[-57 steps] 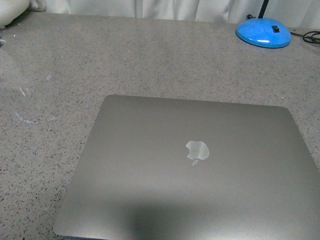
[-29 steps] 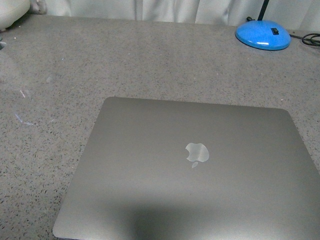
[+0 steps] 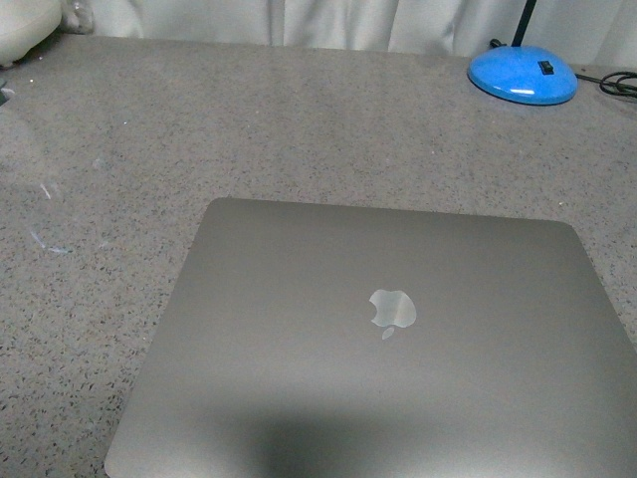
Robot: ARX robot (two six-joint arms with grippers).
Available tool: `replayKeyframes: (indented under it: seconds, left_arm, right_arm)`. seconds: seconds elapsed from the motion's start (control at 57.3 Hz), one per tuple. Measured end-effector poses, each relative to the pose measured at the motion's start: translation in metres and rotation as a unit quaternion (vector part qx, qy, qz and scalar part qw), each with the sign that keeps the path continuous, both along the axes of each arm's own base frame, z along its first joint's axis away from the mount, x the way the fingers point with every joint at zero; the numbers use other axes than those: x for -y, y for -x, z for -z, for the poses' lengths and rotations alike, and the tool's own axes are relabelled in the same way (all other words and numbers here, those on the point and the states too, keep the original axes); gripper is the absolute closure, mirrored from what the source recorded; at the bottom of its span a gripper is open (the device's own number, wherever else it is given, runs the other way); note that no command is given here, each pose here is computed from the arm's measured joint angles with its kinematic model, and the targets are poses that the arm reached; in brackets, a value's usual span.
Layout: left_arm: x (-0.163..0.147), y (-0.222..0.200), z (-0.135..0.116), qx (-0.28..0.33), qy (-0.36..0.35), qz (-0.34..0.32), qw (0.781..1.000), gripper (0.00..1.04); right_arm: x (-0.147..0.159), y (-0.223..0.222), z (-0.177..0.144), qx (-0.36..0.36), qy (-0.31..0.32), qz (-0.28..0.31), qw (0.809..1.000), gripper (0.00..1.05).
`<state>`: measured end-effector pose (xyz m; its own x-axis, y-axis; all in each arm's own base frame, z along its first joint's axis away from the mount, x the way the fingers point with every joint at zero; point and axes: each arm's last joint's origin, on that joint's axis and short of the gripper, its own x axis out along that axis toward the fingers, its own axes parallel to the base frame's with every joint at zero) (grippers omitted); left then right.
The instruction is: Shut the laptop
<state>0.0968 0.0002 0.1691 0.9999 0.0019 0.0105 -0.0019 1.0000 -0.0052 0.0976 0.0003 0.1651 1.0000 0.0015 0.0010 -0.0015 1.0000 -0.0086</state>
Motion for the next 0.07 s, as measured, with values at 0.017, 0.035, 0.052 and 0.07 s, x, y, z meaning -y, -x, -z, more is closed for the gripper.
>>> replayKeyframes:
  seconds: [0.017,0.035,0.052,0.07]
  left_arm:
    - [0.0,0.0,0.0,0.0,0.0,0.0,1.0,0.06]
    - [0.0,0.0,0.0,0.0,0.0,0.0,1.0,0.06]
    - [0.0,0.0,0.0,0.0,0.0,0.0,1.0,0.06]
    - [0.0,0.0,0.0,0.0,0.0,0.0,1.0,0.06]
  right_arm:
    - [0.0,0.0,0.0,0.0,0.0,0.0,1.0,0.09]
    - [0.0,0.0,0.0,0.0,0.0,0.0,1.0,0.09]
    - [0.0,0.0,0.0,0.0,0.0,0.0,1.0,0.09]
    - [0.0,0.0,0.0,0.0,0.0,0.0,1.0,0.09]
